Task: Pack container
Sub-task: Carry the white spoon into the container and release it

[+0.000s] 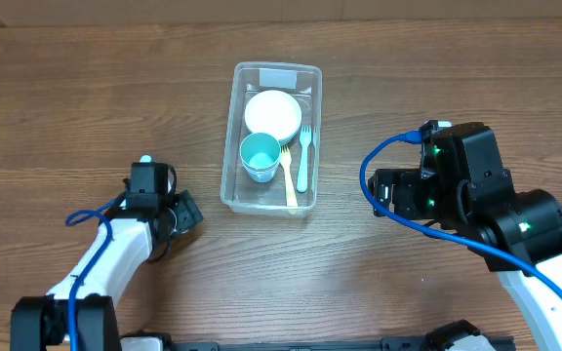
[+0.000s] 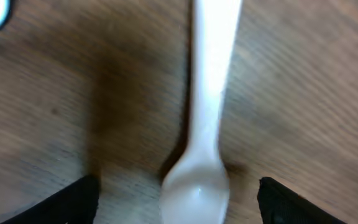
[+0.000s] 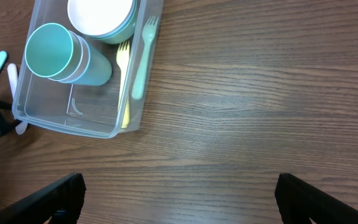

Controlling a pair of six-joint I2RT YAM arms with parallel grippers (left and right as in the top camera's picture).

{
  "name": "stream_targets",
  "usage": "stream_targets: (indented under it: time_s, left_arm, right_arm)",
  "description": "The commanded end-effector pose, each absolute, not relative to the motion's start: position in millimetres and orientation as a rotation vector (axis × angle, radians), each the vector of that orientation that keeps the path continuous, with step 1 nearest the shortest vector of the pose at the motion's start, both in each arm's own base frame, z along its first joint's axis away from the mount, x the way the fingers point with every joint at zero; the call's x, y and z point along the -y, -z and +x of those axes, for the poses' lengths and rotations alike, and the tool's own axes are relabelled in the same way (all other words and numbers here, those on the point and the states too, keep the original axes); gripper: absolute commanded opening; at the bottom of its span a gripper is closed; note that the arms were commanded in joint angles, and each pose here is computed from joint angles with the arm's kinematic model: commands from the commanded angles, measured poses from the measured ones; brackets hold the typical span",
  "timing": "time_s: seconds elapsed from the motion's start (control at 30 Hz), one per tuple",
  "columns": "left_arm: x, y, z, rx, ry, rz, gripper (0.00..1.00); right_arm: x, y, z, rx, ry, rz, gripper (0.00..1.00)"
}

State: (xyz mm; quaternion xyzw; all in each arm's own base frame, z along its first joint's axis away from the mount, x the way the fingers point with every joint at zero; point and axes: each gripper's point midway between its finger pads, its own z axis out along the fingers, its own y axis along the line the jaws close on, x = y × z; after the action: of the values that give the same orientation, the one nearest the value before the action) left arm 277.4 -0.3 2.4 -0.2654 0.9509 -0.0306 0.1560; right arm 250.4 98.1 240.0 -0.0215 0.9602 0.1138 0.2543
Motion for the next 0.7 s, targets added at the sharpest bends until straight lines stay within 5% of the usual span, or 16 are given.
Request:
stream_targets:
  time_s: [0.0,0.07,0.17,0.27,0.53,0.67]
  left_arm:
    - [-5.2,11.9,276.4,-2.747,0.016,-0.8,0.8]
    - [-9.0,11.7,276.7,-2.738,-0.015,-0.802,0.79]
    - [-7.0,12.2,275.3,-2.747,-0.03,-0.784,0.43]
    - [3.0,12.3,274.3,-2.763,-0.034,-0.729,0.26]
    - [4.8,14.2,274.2,-2.774,-0.044,-0.729,0.04]
    - [1.7,-6.0,297.4,-2.718,-0.06,-0.722,0.04]
  right_arm:
    - [-97.1,-243.0,251.9,-2.595,-0.301,-0.056,1.0]
    - [-97.1,-243.0,251.9,-2.595,-0.301,-0.056,1.0]
    - [-97.1,-243.0,251.9,-2.595,-0.301,-0.056,1.0]
    - [-97.1,-243.0,251.9,-2.595,-0.301,-0.056,1.0]
    - [-97.1,-243.0,251.9,-2.595,-0.301,-0.056,1.0]
    - [-97.1,-243.0,251.9,-2.595,-0.301,-0.056,1.0]
